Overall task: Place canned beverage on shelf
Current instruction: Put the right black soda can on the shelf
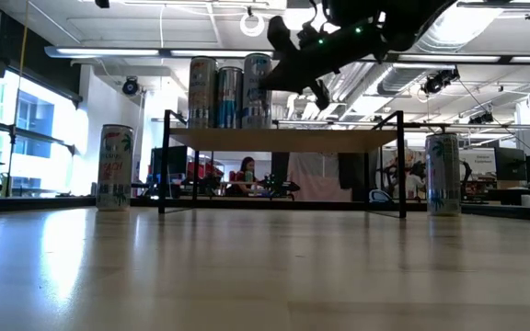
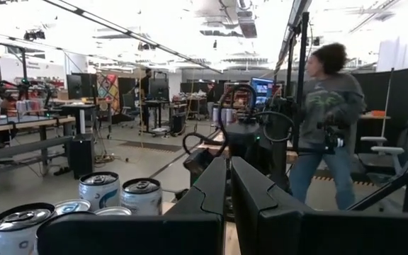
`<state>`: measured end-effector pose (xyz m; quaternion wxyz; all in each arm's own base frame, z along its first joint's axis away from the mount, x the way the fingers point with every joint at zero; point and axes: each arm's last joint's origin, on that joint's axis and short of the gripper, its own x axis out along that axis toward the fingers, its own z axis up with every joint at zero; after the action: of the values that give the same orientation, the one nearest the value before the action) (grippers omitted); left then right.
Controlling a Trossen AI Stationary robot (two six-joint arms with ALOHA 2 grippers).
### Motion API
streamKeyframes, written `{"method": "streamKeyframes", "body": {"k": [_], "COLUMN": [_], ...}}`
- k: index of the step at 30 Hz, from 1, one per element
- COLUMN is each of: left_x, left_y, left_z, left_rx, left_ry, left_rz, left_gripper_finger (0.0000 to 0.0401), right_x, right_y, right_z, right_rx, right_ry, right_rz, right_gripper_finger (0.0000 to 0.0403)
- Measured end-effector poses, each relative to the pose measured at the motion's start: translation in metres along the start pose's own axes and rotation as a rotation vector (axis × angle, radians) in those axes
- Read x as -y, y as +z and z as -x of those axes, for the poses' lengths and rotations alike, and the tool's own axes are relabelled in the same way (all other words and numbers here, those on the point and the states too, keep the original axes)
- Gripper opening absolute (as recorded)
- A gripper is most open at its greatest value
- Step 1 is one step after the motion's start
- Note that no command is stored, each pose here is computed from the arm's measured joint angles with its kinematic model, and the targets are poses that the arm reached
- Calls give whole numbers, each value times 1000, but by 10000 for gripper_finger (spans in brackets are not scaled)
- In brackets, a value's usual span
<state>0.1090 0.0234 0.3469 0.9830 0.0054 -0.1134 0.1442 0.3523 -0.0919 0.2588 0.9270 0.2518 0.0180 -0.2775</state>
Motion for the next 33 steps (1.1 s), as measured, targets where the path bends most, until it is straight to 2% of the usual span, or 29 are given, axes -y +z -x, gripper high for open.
{"method": "streamKeyframes", "body": {"k": [6,25,30,33], "left_x": [0,0,0,0], "left_y": [0,0,0,1], "left_z": [0,0,0,0], "left_rx": [1,4,4,12], "left_ry": [0,0,0,12], "left_rz": [16,-2,-2,6], "left_gripper_finger": [0,0,0,0], "right_x": [-3,8,7,0], "right_y": [2,10,13,18], "right_z": [-6,-9,-6,0], "right_rx": [-56,-34,-76,-100], "right_ry": [-16,-43,21,107], "right_rz": [39,53,72,93], "right_gripper_finger": [0,0,0,0]}}
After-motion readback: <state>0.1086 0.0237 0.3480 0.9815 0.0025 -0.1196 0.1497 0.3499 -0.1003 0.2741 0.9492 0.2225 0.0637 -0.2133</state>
